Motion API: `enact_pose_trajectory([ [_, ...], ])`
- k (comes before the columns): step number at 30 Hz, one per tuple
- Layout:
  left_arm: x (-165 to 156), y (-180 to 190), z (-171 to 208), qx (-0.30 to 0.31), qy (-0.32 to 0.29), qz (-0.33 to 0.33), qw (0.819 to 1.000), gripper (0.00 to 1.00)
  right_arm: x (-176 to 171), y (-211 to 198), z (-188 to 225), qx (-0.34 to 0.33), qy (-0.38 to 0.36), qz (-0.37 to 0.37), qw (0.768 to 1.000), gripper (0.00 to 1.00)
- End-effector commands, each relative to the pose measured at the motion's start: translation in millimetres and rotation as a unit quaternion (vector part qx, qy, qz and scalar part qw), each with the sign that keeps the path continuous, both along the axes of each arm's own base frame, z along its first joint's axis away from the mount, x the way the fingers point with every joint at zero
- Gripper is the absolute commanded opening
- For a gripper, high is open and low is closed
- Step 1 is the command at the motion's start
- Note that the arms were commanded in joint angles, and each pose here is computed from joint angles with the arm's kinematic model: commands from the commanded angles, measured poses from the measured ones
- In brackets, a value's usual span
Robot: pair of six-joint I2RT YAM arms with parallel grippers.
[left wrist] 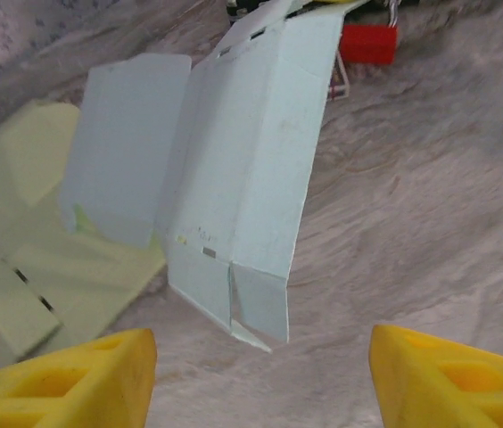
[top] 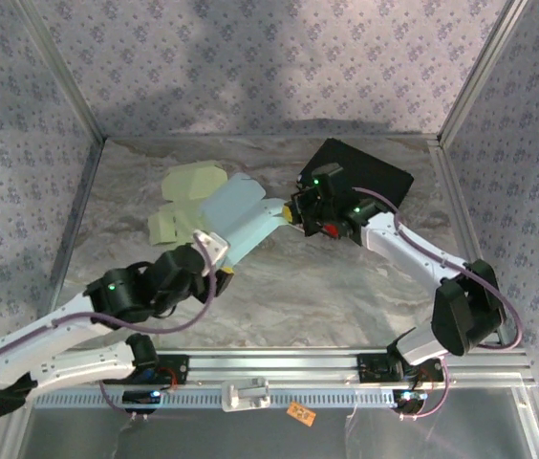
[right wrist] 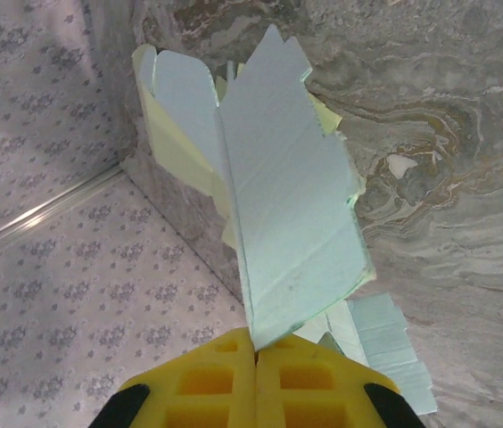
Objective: Fold the paper box
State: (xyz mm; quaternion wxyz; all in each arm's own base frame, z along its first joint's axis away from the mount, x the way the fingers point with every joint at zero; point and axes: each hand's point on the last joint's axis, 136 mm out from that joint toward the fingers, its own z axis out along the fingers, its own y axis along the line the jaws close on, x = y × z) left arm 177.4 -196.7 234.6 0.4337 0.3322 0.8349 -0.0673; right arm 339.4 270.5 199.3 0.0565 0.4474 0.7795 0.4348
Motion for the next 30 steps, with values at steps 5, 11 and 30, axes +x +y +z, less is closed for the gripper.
enact_pose_trajectory([
  [5,28.5,-15.5,-13.5,0.095,-0.087,0.009,0.992,0.68,3.7,-2.3,12.4,0.011,0.036,-0.028,0.999,0.00],
  [11,41.8,-12.4,-30.3,0.129,-0.109,0.045,0.985,0.73,3.5,-5.0,16.2,0.013,0.048,-0.035,0.998,0.00],
  [30,75.6,0.2,-2.9,0.147,-0.135,0.108,0.974,0.00,29.8,-11.2,67.2,0.023,-0.026,0.005,0.999,0.24],
])
